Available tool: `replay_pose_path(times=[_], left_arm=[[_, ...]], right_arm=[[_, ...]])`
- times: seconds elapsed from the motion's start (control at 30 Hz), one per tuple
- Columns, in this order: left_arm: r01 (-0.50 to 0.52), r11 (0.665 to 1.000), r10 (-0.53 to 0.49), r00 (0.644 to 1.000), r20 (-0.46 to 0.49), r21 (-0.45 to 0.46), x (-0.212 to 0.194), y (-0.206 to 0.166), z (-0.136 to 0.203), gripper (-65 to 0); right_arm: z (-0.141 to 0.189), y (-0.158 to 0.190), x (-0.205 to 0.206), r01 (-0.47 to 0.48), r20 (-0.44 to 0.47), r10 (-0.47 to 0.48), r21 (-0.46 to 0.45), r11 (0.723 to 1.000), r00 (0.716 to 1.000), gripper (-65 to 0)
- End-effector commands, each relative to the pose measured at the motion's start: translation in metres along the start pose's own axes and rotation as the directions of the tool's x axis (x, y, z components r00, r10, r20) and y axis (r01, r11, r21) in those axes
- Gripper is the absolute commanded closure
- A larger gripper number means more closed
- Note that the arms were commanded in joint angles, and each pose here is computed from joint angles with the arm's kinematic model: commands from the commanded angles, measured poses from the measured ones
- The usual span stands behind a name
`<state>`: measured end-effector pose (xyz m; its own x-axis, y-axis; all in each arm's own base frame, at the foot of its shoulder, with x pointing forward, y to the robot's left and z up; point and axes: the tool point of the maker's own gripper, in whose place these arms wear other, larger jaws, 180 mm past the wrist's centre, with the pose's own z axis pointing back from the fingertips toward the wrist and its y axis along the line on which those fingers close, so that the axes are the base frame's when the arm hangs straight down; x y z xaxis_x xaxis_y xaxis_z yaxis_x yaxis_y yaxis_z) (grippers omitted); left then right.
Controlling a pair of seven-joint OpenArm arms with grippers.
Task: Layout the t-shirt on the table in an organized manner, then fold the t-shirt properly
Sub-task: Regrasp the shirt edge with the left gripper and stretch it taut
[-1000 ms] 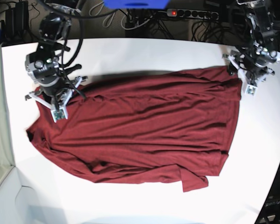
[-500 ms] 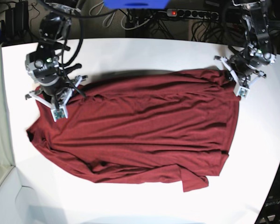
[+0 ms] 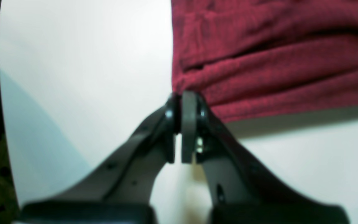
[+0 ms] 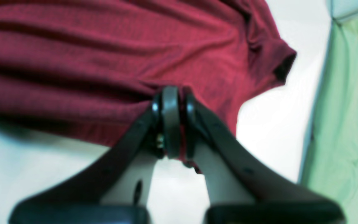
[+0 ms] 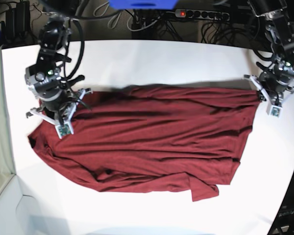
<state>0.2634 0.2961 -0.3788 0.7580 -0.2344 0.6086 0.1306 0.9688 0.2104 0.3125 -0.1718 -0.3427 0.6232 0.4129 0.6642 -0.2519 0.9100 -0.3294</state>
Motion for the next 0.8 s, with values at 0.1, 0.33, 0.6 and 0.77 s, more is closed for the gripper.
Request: replay_pose_path(times=[0.1,0.33,0.6,0.77], left_arm=[[0.009,1.000,-0.010,0.999,0.034,0.014,0.012,0.006,0.004,-0.3],[0.008,1.000,-0.009,0.999,0.032,0.018,0.010,0.008,0.003,-0.3],[0.008,1.000,-0.009,0.999,0.032,0.018,0.010,0.008,0.003,-0.3],[0.008,1.000,-0.009,0.999,0.032,0.018,0.010,0.008,0.003,-0.3]], right_arm=[[-0.003,0.000,0.013,-0.013,0.039,0.013,0.008,1.000,0.999,0.0],[-0.017,0.021,-0.005,-0.023,-0.018,0.024,0.074,0.997,1.000,0.0],[-0.021,0.015,-0.010,-0.035,-0.038,0.038,0.069,0.997,0.999,-11.0],[-0.003,-0.001,0.007,-0.053,0.022,0.053,0.008,0.999,0.998,-26.5]])
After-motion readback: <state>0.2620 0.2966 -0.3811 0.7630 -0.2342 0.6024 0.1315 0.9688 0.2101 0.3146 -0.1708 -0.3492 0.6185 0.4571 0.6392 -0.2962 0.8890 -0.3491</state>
